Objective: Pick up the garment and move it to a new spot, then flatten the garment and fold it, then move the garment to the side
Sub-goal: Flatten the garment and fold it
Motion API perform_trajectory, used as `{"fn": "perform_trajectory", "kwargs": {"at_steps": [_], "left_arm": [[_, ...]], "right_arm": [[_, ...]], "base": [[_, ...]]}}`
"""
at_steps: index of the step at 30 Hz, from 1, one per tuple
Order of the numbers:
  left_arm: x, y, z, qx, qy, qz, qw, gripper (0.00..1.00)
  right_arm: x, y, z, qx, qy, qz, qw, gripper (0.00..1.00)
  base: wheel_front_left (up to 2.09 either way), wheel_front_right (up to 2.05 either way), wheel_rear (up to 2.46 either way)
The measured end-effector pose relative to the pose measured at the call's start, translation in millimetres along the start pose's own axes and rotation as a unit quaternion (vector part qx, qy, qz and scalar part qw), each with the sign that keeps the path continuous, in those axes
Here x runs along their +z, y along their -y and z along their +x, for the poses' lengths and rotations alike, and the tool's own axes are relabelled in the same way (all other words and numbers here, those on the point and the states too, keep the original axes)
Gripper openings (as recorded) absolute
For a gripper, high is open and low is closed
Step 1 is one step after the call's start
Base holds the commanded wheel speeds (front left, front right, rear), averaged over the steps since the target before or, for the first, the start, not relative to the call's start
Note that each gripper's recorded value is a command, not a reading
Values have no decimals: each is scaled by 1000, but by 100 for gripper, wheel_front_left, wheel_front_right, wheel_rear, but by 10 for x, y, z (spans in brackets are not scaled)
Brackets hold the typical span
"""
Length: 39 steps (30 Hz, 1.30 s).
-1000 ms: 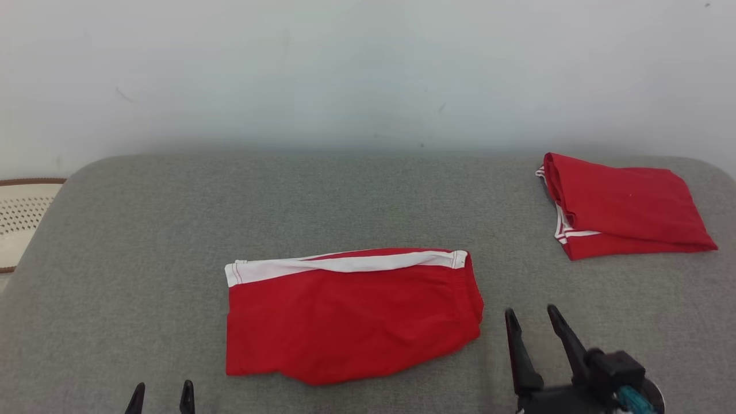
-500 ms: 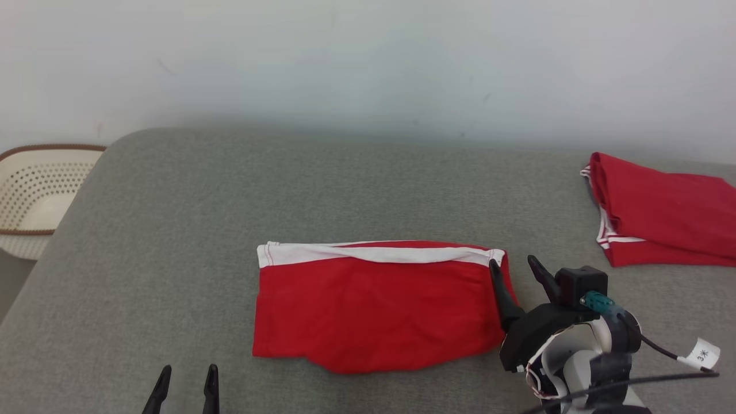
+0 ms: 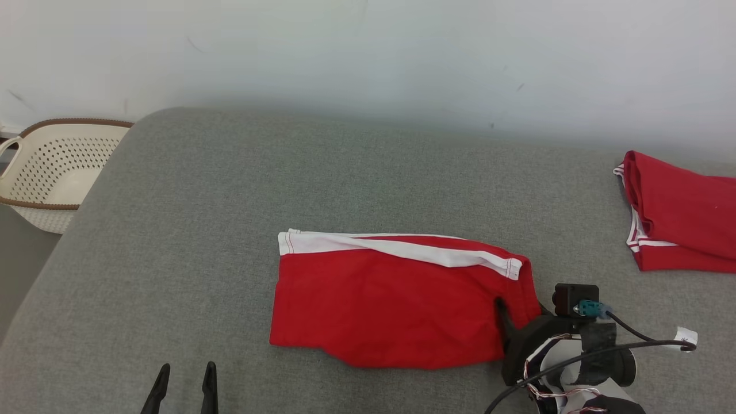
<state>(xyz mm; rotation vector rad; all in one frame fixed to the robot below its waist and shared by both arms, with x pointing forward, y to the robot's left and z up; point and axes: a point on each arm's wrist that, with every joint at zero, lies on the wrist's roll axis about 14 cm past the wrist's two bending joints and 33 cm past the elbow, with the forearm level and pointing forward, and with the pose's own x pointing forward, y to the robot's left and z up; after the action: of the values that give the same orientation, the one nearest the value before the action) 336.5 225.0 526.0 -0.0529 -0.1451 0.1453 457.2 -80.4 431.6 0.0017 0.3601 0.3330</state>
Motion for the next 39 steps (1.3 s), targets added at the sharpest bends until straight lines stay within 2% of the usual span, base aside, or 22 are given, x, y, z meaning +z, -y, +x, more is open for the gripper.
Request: {"fn": "perform_trajectory", "kwargs": {"at_steps": [7,8,9,10,18,25,29,35,39], "left_arm": [[-25,12,0,-2,-4,-3,1000,100],[-25,11,3,-2,-4,-3,1000,100],[-25,5,5,-1,-4,-3,1000,100],[-24,-2,6,0,-3,-3,1000,100],[-37,-52,0,8,-5,-2,1000,100],[-39,35,16,-5,-5,-7,1000,100],[-75,122,11,-17,-10,-11,1000,100],[-83,234,51,-33,-10,-16,999,100],[-78,260,53,-36,-9,-17,999,100]], "right_arm": [[-78,22,18,-6,-18,10,1000,100],[-82,12,23,-5,-18,11,1000,91],[-71,-1,32,-3,-17,11,1000,65],[-56,-11,39,-1,-13,10,1000,0],[-58,21,-4,-6,-3,14,1000,0],[-28,618,-218,-64,8,-2,998,0],[-34,775,-327,-80,13,-4,997,0],[120,669,-322,-64,36,11,997,0],[325,273,-239,-17,62,57,996,0]], "base": [[0,0,0],[0,0,0],[0,0,0],[0,0,0],[0,0,0],[0,0,0],[0,0,0],[0,0,0],[0,0,0]]}}
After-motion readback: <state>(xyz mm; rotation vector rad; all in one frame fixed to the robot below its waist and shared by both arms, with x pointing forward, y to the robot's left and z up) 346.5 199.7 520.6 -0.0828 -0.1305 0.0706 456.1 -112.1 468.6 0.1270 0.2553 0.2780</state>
